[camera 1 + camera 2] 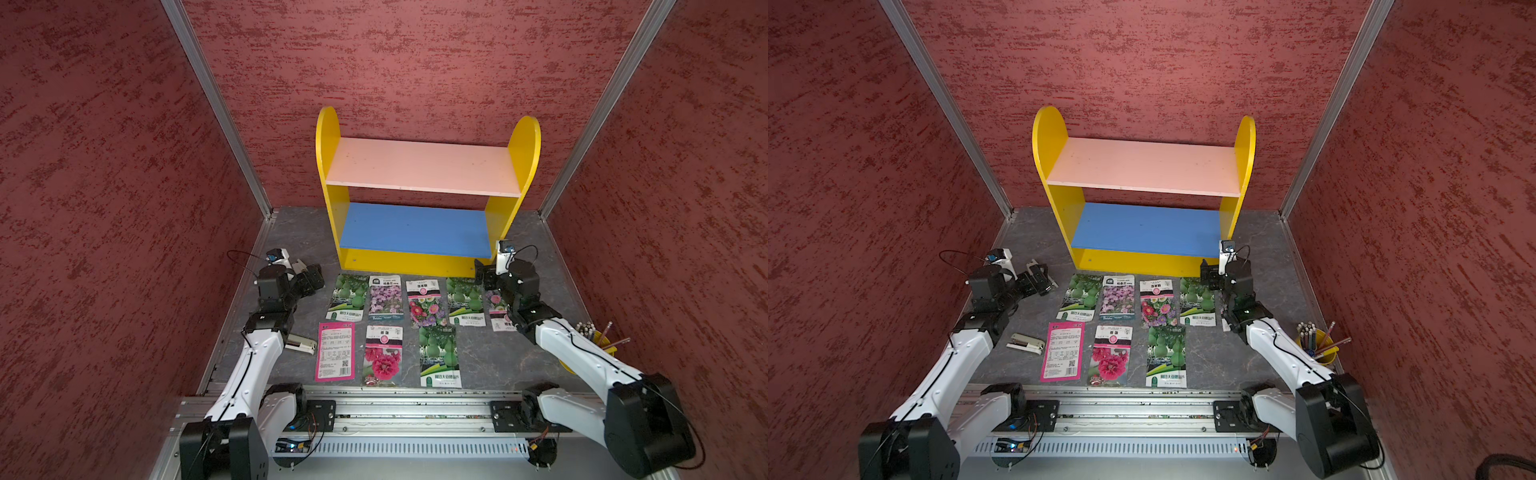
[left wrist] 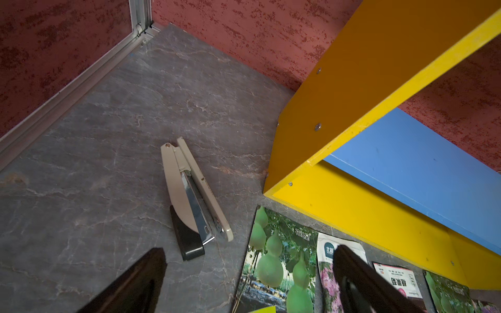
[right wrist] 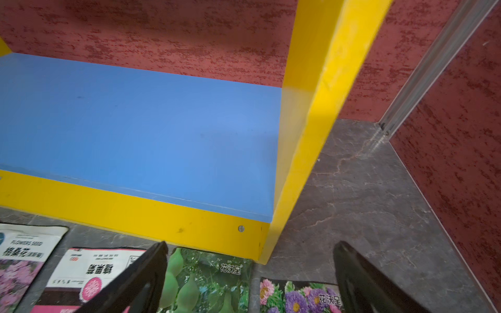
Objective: Take the seed bag off the shelf
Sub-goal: Reset both arms
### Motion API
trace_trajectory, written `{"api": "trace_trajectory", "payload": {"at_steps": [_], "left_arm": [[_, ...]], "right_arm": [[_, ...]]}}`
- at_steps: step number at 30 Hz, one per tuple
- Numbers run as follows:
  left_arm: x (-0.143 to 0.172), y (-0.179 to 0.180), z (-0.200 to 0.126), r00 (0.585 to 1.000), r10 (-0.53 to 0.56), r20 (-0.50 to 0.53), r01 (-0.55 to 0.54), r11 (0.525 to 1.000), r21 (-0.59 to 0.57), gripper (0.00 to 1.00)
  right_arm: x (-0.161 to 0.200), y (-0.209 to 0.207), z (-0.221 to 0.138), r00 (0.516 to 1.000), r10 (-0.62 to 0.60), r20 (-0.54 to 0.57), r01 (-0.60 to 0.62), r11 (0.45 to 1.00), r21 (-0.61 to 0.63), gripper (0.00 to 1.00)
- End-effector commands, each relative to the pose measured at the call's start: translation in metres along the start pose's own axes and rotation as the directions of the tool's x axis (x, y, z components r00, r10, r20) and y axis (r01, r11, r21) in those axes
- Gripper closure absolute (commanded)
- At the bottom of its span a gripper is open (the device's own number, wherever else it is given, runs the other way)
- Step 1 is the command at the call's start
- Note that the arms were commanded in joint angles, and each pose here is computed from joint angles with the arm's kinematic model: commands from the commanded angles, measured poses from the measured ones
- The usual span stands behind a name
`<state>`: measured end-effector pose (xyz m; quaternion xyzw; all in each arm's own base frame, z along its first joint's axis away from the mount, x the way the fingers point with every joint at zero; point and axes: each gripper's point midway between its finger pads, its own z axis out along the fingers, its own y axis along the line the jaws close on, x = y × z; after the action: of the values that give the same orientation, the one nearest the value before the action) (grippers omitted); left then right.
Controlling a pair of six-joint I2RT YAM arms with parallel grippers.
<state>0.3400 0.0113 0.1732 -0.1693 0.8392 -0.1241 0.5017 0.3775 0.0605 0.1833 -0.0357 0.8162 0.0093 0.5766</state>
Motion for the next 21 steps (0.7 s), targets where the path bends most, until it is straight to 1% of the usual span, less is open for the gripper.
{"api": "trace_trajectory", "payload": {"at_steps": [1,6,10,16,21], "left_arm": [[-0.007,0.0,0.006,0.996,0.064,0.062,-0.066,0.998,0.021,0.0],[-0.011,0.013,0.008,0.985,0.1,0.137,-0.1,0.995,-0.006,0.0],[-0.009,0.021,0.011,0.98,0.112,0.163,-0.112,0.994,-0.009,0.0],[-0.004,0.028,0.016,0.97,0.143,0.196,-0.145,0.989,-0.005,0.0],[-0.005,0.026,0.017,0.959,0.15,0.242,-0.162,0.986,0.033,0.0]], "right_arm": [[-0.008,-0.006,0.007,0.997,-0.005,0.076,0.006,1.0,-0.003,0.02],[0.004,-0.019,0.018,0.997,-0.006,0.071,0.004,1.0,0.016,0.02],[0.013,-0.028,0.023,0.998,-0.008,0.065,0.006,1.0,0.03,0.02],[0.021,-0.034,0.028,0.997,0.007,0.082,-0.008,1.0,0.004,0.02],[0.028,-0.034,0.032,0.996,0.007,0.094,-0.005,1.0,-0.017,0.02]]}}
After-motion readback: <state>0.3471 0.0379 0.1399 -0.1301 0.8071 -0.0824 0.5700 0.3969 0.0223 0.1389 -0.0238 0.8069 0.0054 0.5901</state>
